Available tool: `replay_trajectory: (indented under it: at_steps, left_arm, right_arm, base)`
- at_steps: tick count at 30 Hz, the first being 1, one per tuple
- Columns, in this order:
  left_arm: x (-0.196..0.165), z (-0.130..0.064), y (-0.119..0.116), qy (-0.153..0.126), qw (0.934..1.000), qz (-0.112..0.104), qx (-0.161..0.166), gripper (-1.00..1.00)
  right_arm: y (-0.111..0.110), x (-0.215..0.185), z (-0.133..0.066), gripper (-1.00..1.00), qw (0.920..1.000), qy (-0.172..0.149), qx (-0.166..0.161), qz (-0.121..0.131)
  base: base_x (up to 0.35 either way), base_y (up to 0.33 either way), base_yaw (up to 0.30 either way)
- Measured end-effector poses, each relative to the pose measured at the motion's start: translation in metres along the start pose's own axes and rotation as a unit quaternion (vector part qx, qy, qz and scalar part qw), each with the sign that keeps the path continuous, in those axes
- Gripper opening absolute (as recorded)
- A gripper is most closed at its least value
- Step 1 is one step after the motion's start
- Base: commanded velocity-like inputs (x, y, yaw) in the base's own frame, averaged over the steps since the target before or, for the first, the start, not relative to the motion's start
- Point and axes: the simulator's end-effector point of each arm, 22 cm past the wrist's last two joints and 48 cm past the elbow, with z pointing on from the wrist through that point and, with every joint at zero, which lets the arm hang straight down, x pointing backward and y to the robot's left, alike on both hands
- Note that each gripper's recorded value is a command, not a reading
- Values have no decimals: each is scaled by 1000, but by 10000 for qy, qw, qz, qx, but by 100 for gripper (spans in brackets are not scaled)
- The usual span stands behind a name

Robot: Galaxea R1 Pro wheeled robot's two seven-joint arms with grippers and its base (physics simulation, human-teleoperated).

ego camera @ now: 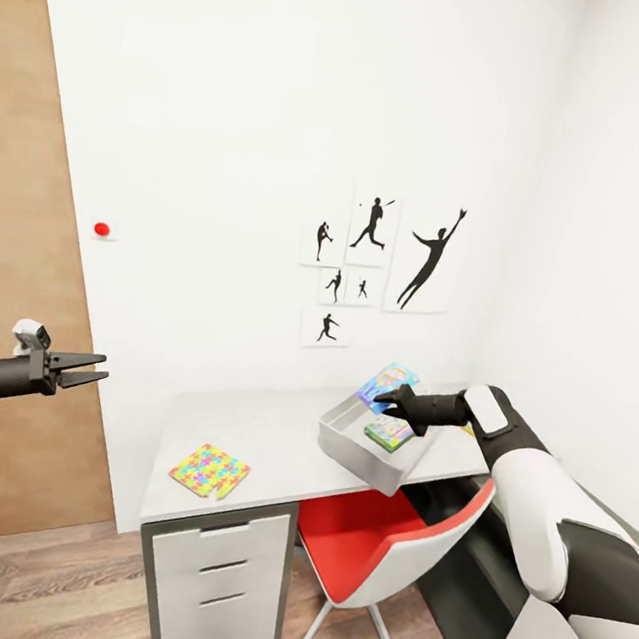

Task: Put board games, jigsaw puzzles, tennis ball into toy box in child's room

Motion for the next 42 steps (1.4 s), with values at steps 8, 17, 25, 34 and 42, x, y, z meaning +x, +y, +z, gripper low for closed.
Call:
replay_trajectory:
  at_steps: [8,17,25,34,42]
  left_arm:
    - [0,0,1,0,10000,-16,0,100]
    - [5,0,7,-6,9999,-148,-7,100]
    - [7,0,9,-12,9998,-219,2,100]
    - [9,0,12,-20,9996,-298,4,100]
    - [10,0,13,-24,9995,-308,6,100]
  right_arm:
    - [-2,0,0,-100,10000,-1,7,19]
    - [-12,-6,-6,-100,9999,-37,116,55]
    - [-23,-2,-6,-100,9996,22,115,251]
    - [-23,-3,-7,-100,9994,-3,56,328]
    - [-25,-1,-6,-100,9994,21,96,338]
  base:
    - [42,0,4]
    - [62,0,0]
    - [20,0,0]
    - [78,43,0]
    - [60,23,0]
